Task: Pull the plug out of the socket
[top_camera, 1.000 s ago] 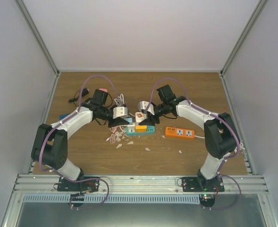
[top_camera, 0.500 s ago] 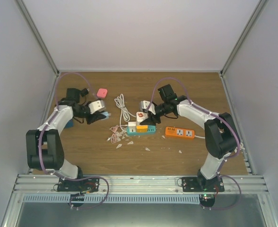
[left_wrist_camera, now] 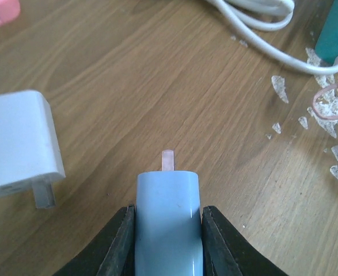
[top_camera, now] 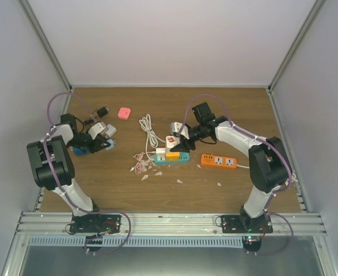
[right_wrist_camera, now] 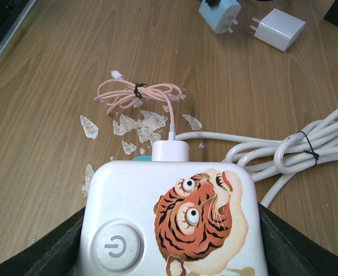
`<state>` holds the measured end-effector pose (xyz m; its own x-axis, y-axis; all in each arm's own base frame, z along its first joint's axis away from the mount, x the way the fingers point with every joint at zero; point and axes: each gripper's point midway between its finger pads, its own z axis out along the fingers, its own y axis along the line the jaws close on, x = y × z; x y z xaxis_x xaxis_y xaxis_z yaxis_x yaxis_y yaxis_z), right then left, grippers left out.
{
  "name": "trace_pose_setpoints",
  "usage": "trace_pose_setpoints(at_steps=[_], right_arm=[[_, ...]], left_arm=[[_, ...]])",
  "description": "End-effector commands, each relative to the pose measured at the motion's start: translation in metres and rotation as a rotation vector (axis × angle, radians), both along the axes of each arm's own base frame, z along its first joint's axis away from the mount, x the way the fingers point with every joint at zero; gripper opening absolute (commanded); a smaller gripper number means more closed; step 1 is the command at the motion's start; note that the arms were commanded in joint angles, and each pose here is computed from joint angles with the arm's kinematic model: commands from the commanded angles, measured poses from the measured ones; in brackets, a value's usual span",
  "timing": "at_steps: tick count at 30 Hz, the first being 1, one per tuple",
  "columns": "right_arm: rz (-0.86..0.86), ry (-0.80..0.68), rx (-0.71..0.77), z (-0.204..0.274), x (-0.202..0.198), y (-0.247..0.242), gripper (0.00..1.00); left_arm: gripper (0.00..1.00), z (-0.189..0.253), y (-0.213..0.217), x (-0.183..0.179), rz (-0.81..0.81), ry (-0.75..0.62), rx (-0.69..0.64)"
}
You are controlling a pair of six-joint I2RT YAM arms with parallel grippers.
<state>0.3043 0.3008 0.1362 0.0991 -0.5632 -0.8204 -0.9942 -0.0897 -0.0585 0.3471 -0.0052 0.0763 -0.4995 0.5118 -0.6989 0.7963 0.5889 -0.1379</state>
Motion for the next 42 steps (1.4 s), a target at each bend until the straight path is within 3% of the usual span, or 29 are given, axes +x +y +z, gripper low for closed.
trace_pose_setpoints(at_steps=[1,11,19,24,29,34,42], right_arm=[[-0.037,0.051,-0.098,-0.026,0.000,-0.016,0.01],[-0.036,0.060,-0.098,-0.028,0.000,-0.016,0.01],[-0.035,0.062,-0.096,-0.027,0.000,-0.015,0.01],[-0.035,0.063,-0.094,-0.027,0.000,-0.015,0.01],[-0.035,0.061,-0.094,-0.026,0.000,-0.015,0.01],[-0.035,0.060,-0.093,-0.025,-0.001,-0.016,0.00],[-0.034,0.058,-0.089,-0.024,-0.001,-0.015,0.01]], left_arm=[[0.10,-0.010,0.004,0.004,0.008,0.032,-0.008],[0.13,-0.038,0.025,0.012,0.068,0.136,-0.017],[0.49,-0.037,0.041,0.024,0.133,0.129,-0.022],[0.57,-0.025,0.048,0.034,0.164,0.078,-0.009],[0.59,-0.015,0.059,0.046,0.217,0.025,0.029],[0.53,-0.013,0.067,0.054,0.243,0.006,0.068],[0.56,0.011,0.052,0.051,0.173,-0.081,0.083]])
